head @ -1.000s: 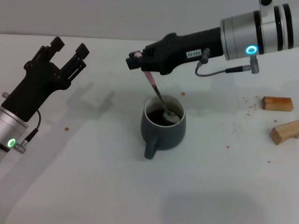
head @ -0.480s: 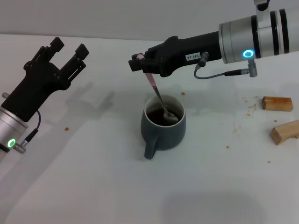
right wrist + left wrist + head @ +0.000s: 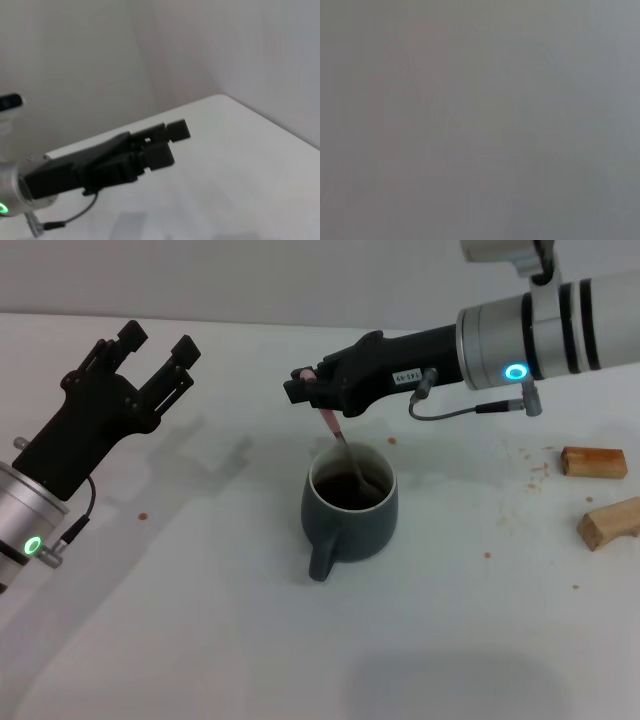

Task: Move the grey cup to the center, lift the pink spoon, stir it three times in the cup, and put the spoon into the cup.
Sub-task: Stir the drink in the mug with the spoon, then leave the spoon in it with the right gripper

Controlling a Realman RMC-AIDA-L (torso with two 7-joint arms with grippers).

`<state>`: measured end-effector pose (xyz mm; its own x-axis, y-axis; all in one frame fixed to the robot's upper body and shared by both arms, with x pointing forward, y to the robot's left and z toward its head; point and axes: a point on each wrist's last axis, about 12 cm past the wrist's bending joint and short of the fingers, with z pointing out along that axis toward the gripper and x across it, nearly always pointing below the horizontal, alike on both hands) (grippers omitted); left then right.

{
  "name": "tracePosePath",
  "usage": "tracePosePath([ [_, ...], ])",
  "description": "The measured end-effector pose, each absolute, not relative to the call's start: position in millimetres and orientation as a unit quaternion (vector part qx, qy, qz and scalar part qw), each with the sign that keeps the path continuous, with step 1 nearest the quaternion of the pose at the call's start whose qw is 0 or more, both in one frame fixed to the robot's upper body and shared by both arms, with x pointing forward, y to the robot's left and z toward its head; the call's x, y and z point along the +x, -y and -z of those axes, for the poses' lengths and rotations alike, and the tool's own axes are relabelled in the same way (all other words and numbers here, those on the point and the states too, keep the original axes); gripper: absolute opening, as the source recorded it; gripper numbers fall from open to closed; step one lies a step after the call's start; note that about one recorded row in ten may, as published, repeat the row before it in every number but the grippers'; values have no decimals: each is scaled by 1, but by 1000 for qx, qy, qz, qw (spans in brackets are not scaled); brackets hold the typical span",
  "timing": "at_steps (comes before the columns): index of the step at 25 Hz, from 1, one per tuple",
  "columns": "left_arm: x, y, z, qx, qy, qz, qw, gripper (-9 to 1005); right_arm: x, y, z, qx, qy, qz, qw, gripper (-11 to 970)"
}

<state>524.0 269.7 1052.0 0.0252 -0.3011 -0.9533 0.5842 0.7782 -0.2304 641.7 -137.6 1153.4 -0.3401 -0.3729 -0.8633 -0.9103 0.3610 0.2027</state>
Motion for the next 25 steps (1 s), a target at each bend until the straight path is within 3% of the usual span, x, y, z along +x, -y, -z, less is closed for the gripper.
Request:
tracePosePath([
  [25,522,-271,-1049,101,-629,303,709,783,634,118,-1144,-488,-703,-355,377,102],
])
